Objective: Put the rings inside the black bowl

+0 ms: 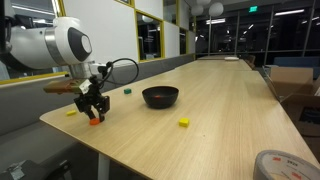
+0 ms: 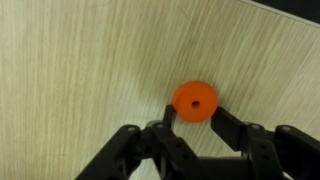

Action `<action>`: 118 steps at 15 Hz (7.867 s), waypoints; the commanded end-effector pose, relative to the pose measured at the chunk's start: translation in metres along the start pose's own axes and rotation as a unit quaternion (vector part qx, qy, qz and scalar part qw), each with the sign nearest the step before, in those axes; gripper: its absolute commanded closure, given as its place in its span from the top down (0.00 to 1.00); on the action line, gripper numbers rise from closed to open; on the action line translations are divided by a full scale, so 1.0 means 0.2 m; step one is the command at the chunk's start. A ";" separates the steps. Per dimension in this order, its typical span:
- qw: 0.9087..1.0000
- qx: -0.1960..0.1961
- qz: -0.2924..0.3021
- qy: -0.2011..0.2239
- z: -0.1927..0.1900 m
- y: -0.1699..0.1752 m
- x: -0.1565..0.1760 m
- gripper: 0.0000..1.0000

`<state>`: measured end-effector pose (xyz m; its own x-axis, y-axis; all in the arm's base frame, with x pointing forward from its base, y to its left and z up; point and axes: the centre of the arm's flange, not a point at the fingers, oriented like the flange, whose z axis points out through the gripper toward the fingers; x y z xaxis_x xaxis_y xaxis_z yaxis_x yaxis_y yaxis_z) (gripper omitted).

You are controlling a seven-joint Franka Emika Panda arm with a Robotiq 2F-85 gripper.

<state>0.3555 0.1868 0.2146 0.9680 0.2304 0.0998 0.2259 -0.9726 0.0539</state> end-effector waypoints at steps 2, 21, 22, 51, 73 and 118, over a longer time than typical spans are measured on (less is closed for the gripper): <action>1.000 0.000 0.002 0.001 -0.02 0.05 -0.01 0.19; 0.997 -0.018 0.080 0.005 -0.03 0.46 0.08 0.19; 0.996 -0.019 0.084 0.005 -0.03 0.47 0.08 0.19; 0.995 -0.016 0.099 -0.029 -0.17 0.32 0.09 0.71; 0.987 0.010 0.151 -0.053 -0.05 0.34 0.02 1.00; 0.990 0.020 0.092 0.106 -0.32 1.06 0.89 0.17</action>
<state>0.5260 0.0430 0.3196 0.9437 0.0380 0.3286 0.0375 -0.9993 0.0077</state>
